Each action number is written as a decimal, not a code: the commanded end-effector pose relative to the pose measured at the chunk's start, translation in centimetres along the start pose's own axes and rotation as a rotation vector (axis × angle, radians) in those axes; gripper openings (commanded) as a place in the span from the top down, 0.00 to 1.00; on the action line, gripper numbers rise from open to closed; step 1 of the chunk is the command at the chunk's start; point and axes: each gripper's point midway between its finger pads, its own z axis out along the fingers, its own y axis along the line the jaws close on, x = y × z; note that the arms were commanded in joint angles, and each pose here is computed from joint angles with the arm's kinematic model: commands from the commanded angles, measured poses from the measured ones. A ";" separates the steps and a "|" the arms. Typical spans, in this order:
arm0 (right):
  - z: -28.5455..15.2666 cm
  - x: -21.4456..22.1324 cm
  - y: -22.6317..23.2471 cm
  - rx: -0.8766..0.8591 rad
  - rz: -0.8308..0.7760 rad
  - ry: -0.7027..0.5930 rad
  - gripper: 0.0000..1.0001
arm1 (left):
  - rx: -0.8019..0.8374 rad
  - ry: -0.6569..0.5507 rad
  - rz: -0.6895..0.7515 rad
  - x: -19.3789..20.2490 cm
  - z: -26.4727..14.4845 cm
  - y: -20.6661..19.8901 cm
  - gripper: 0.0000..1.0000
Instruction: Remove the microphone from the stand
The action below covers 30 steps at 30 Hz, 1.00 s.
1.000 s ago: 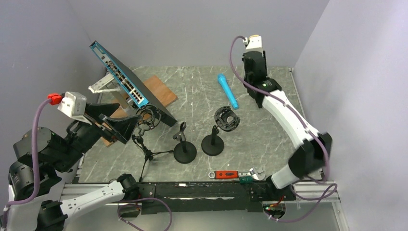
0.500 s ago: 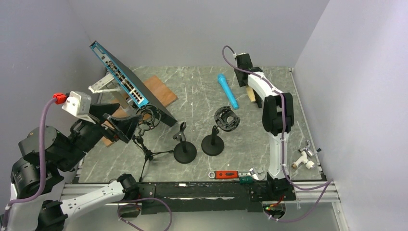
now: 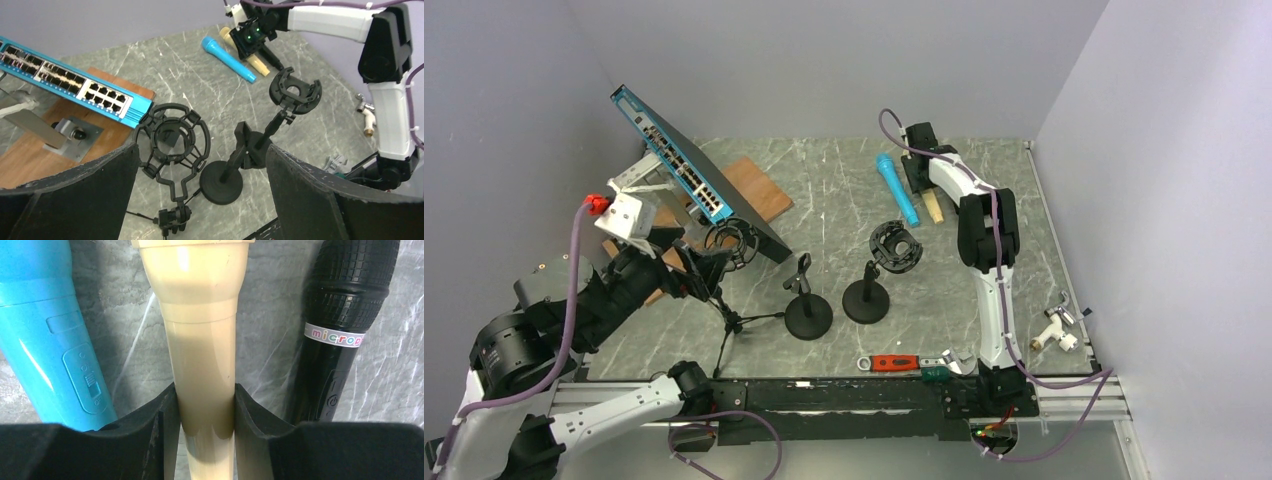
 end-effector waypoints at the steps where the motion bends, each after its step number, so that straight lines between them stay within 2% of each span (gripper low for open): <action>1: 0.0 -0.9 0.0 -0.007 0.040 -0.025 0.67 | -0.041 0.048 -0.016 1.6 -0.9 1.1 0.01; 8: 0.3 -0.8 0.4 -0.021 0.054 -0.005 0.43 | -0.060 0.097 -0.083 4.0 -2.2 1.9 0.00; 11: -0.9 -1.8 0.2 -0.028 0.054 -0.013 0.29 | -0.066 0.113 -0.113 4.8 -2.4 2.0 0.01; 14: -3.4 -3.1 -0.5 -0.023 0.073 -0.028 0.24 | -0.065 0.116 -0.135 5.3 -2.6 2.0 0.01; 18: -9.5 -5.5 -2.5 0.027 0.130 -0.089 0.20 | -0.083 0.121 -0.159 5.9 -2.8 2.4 0.00; 22: -17.2 -6.4 -4.5 0.068 0.345 -0.155 0.16 | -0.088 0.130 -0.186 6.7 -2.9 2.5 0.01; 24: -20.6 -6.0 -3.3 -0.026 0.460 -0.199 0.15 | -0.084 0.133 -0.200 7.1 -2.7 2.3 0.01; 27: -27.3 -6.1 -0.9 -0.191 0.567 -0.349 0.12 | -0.067 0.138 -0.212 7.9 -2.4 2.0 0.01; 30: -33.9 -5.5 1.0 -0.254 0.596 -0.486 0.08 | -0.056 0.144 -0.217 8.2 -2.2 1.7 0.01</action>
